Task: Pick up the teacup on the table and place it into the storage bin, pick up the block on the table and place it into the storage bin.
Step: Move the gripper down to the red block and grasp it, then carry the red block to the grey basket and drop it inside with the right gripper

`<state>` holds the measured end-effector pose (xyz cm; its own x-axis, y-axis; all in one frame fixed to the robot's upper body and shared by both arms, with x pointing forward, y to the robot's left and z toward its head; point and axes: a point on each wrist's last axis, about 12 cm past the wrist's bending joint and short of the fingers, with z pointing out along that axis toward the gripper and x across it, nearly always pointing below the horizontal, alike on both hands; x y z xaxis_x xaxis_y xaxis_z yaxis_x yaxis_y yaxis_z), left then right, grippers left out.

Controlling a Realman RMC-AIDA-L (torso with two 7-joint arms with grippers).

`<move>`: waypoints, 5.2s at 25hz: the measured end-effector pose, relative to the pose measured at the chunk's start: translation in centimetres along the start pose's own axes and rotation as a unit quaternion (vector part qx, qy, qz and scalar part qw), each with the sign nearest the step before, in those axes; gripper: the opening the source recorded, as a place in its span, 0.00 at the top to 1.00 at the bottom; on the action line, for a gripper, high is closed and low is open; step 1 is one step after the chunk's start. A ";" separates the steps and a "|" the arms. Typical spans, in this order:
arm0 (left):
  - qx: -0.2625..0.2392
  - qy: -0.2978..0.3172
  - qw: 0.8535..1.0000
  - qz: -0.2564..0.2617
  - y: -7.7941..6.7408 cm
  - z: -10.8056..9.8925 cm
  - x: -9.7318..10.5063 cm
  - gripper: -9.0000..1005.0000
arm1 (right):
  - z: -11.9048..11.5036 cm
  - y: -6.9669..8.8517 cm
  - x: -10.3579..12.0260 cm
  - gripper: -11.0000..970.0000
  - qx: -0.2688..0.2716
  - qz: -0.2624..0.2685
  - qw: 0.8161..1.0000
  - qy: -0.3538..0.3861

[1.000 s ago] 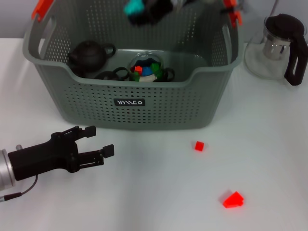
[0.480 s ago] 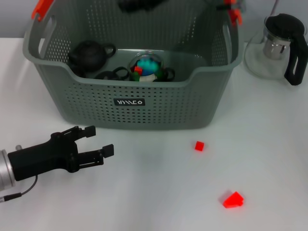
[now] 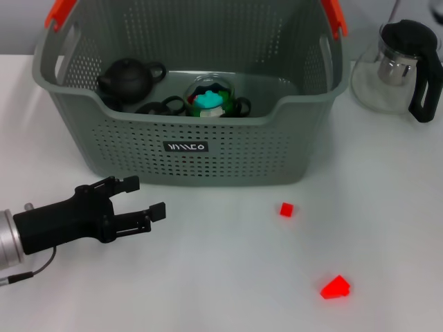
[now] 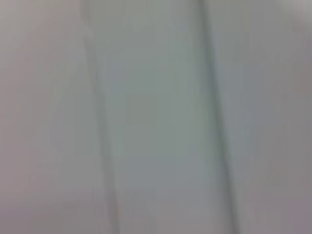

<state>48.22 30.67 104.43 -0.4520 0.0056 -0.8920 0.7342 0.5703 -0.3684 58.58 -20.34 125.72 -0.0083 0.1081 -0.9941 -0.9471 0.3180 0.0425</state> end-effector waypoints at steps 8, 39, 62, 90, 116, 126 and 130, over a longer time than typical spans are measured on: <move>-0.005 0.002 1.000 0.001 0.2 -0.1 -0.1 0.07 | -7.1 4.2 3.6 0.06 -0.122 0.026 0.980 0.154; -0.036 0.017 0.999 -0.009 0.9 -0.1 0.2 0.08 | 2.5 5.8 10.5 0.13 -0.094 0.033 0.722 0.685; -0.035 0.018 0.999 -0.012 0.8 -0.1 0.4 0.08 | 3.5 5.8 14.3 0.20 -0.056 -0.006 0.702 0.710; -0.037 0.018 0.999 -0.015 0.7 -0.2 0.6 0.08 | 4.4 6.7 15.1 0.54 -0.067 -0.031 0.699 0.712; -0.044 0.021 0.999 -0.015 1.0 -0.1 0.6 0.08 | -4.5 2.8 4.6 0.57 -0.117 0.089 0.963 0.224; -0.041 0.021 0.999 -0.015 1.1 0.1 0.2 0.08 | -4.4 -1.3 1.1 0.57 0.003 0.083 0.996 -0.018; -0.041 0.020 0.999 -0.019 1.1 0.1 0.1 0.08 | -1.7 -3.4 -1.1 0.57 0.053 0.069 0.996 0.020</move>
<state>49.03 31.26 103.88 -0.4999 0.0157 -0.8659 0.6734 0.6358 -0.3772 61.28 -23.11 126.53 -0.1509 0.1205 -0.9812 -0.8972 0.4001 0.1871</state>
